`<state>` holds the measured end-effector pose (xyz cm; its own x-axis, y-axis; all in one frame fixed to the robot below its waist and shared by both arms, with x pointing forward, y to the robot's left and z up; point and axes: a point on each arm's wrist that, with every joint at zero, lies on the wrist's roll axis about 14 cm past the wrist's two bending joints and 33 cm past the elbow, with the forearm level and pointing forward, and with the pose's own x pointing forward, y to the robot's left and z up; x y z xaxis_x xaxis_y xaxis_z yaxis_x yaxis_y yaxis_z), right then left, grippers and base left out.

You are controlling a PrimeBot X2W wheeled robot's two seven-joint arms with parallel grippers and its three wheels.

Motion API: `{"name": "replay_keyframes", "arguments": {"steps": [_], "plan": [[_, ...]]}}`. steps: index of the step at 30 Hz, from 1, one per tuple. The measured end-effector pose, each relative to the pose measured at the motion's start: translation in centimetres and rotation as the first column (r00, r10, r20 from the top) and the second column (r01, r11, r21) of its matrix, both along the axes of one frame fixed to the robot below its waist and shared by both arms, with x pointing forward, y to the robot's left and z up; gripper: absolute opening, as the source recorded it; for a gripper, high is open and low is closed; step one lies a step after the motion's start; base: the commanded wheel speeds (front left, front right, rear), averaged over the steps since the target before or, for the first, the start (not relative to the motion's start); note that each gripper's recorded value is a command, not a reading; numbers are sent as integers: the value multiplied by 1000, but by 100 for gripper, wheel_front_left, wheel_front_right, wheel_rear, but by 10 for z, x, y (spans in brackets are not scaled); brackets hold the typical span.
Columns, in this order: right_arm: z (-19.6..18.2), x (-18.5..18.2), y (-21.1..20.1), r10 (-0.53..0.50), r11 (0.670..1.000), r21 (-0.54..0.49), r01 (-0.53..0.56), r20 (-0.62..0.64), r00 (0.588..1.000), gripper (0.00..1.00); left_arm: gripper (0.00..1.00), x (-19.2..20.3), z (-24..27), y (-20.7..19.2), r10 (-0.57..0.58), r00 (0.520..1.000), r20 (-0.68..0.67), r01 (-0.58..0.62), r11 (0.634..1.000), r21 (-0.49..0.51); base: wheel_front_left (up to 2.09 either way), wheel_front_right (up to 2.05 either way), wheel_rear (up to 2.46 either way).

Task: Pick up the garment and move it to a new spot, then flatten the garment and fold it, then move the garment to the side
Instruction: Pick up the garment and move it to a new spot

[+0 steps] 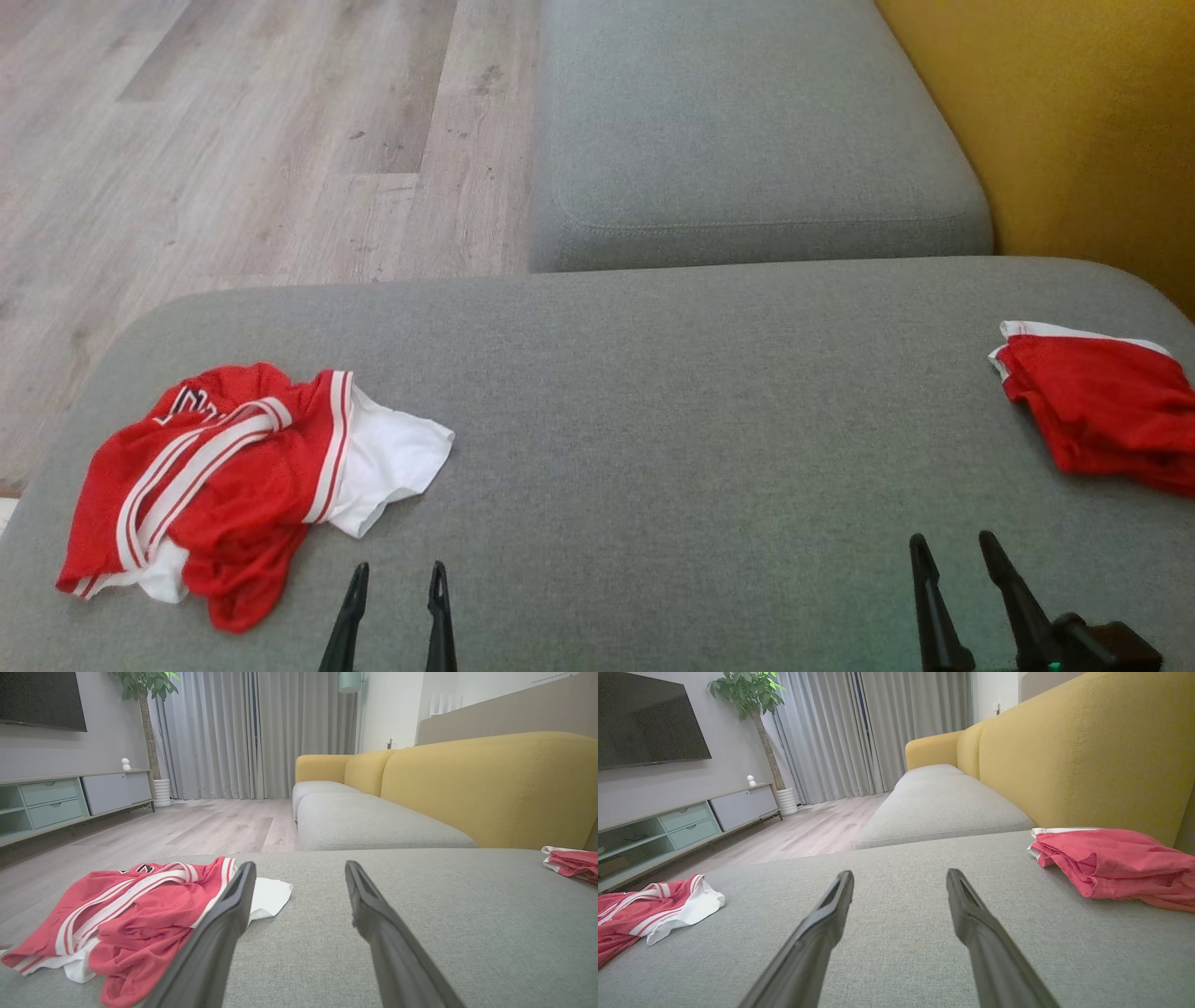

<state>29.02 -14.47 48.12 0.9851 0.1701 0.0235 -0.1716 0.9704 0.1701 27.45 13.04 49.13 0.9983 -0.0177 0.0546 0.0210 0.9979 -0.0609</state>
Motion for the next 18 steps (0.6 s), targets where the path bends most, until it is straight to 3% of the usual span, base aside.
{"name": "replay_keyframes", "arguments": {"steps": [18], "plan": [[-6, 2, 11, 35, 999, 3, -35, -26, 999, 100, 100, -3, -6, 7, 25, 1000, -19, -25, 1000, -5, 0, 0, 0]]}}
